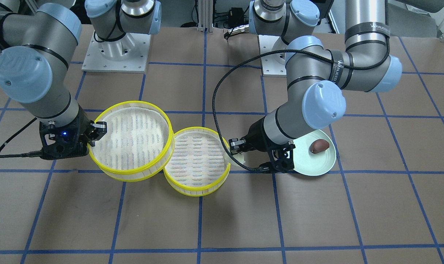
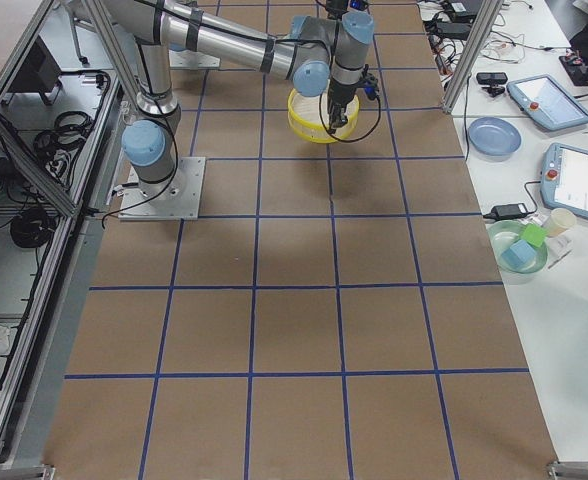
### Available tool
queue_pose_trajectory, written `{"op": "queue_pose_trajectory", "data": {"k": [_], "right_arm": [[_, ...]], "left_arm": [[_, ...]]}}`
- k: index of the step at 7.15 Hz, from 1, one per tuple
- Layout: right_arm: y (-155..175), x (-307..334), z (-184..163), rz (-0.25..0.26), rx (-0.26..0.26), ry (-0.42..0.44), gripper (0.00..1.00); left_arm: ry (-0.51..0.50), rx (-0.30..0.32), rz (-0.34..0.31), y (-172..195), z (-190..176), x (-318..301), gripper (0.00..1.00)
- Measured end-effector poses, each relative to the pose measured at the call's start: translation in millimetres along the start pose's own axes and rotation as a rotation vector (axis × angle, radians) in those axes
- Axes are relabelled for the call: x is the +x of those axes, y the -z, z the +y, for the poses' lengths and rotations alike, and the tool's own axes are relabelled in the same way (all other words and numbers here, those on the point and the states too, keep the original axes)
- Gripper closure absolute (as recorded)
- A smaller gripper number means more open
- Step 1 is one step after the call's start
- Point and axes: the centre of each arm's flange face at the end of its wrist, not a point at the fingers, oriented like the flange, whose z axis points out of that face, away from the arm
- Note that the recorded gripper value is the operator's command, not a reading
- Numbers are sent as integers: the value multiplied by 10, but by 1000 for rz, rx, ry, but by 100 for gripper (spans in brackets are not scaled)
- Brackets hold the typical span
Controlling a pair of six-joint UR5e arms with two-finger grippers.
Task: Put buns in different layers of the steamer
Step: 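Lower the white bun into the bottom steamer tier and open the left gripper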
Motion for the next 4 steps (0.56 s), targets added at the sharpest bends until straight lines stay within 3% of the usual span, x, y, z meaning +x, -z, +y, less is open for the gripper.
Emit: {"op": "queue_pose_trajectory", "data": {"k": [1, 2, 3, 4], "right_arm": [[-4, -1, 2, 0, -1, -1, 100], [-7, -1, 3, -1, -2, -4, 100], [-13, -4, 5, -3, -3, -7, 100], [-23, -6, 9, -4, -4, -8, 100]], "left_arm": [[-11, -31, 51, -226, 71, 103, 100], [-24, -70, 91, -476, 159, 184, 18], [-33, -100, 103, -671, 235, 227, 0], [-33, -115, 104, -769, 277, 245, 0]]}}
